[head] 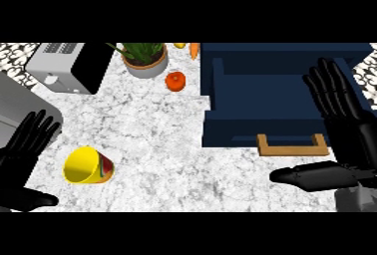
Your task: Pick up the cup, place it into the drawer and close the drawer
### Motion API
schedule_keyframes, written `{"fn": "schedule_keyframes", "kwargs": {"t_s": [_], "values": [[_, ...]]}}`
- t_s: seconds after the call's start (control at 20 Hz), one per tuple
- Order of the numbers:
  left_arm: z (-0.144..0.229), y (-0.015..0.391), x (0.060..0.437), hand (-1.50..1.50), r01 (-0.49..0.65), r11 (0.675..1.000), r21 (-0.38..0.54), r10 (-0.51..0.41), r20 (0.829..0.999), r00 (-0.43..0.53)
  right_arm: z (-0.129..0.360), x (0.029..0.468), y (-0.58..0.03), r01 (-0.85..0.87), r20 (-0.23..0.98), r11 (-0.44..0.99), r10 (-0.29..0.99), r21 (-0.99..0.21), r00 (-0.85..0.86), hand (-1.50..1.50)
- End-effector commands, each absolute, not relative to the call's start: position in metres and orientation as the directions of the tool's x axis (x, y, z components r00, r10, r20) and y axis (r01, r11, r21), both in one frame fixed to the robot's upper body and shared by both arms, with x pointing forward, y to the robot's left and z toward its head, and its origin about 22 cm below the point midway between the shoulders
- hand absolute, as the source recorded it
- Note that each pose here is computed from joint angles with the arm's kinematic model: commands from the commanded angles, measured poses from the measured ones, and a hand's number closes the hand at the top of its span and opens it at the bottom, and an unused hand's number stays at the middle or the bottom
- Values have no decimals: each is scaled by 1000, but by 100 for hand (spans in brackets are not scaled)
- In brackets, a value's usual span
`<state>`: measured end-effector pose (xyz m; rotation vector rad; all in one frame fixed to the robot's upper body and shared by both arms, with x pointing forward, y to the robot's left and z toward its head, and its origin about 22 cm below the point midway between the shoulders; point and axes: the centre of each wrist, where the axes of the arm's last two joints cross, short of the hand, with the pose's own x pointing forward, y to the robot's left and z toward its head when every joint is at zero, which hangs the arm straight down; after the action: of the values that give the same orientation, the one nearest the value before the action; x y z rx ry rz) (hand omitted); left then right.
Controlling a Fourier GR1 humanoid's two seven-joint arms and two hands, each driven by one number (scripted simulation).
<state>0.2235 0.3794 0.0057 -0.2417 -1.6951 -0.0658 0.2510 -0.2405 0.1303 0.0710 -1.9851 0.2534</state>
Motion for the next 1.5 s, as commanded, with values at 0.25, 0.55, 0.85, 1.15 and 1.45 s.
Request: {"fn": "schedule_keyframes", "kwargs": {"t_s": [0.25,0.55,0.85,1.15,1.45], "values": [[-71,399,224,-150,156,986,-60,69,996,-52,129,270,-246,-159,897,973,85,-169,-434,-150],[-98,399,223,-150,126,991,-38,42,999,-32,152,267,-263,-167,906,975,66,-148,-417,-150],[-128,410,201,-150,124,990,-60,66,997,-42,151,283,-244,-160,899,974,80,-163,-430,-150],[-133,392,222,-150,112,992,-64,73,995,-74,137,263,-253,-151,897,976,77,-157,-435,-150],[-143,381,220,-150,114,992,-52,63,993,-96,161,272,-253,-180,902,974,51,-140,-428,-150]]}}
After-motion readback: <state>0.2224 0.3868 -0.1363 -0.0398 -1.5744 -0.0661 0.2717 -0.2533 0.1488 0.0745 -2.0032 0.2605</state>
